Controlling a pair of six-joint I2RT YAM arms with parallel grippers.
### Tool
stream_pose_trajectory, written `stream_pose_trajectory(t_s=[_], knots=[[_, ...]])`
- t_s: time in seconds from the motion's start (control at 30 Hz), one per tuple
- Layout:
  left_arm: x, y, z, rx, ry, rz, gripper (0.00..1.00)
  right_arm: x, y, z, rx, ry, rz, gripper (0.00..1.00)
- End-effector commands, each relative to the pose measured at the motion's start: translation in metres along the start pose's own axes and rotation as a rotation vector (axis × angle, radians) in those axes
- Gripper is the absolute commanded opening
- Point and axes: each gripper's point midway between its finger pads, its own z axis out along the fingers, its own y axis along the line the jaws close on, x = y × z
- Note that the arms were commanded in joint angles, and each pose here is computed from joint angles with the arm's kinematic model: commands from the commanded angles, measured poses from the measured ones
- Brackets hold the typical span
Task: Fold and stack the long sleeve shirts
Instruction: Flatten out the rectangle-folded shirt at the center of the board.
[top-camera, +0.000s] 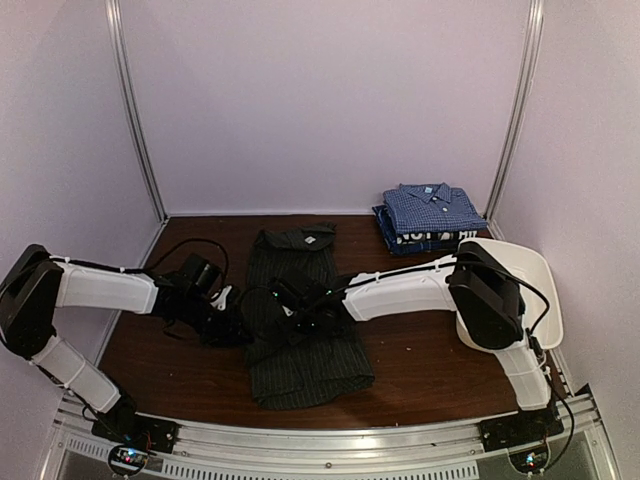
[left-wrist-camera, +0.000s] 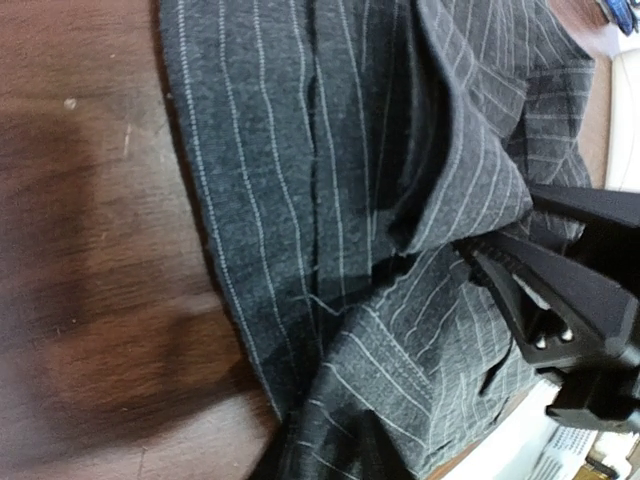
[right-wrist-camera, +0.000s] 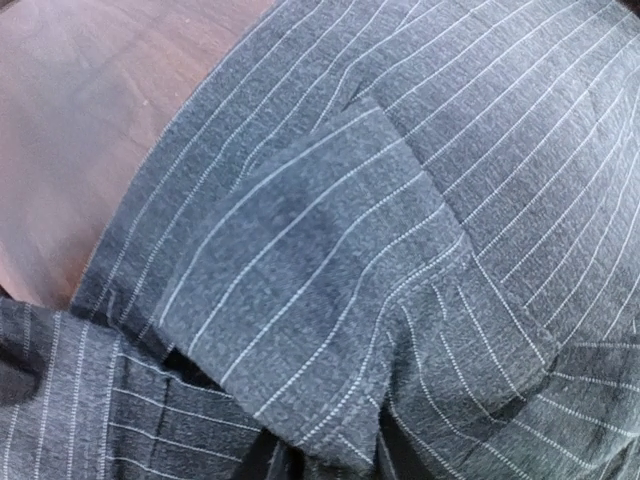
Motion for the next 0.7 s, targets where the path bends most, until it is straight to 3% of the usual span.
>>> stream_pose_trajectory(t_s=[0.0,0.1,0.33,0.67], knots=[[-0.013,-0.021,-0.003,0.058,-0.030,0.037,0.12,-0.021,-0.007,-0.018,0.001,-0.070,0.066,0.18],[-0.014,-0.024,-0.004,0.066,-0.031,0.041,0.00,-0.026,-0.013,-0.024,0.004,-0.093,0.086,0.15],[-0.027,-0.024,-0.014,0.005,-0.083,0.036,0.00,-0.043,-0.033,-0.045,0.019,-0.154,0.138,0.10],[-0.088,-0.014,-0.085,-0.206,-0.352,0.026,0.00,-0.061,-0.065,-0.071,0.043,-0.208,0.187,0.05]])
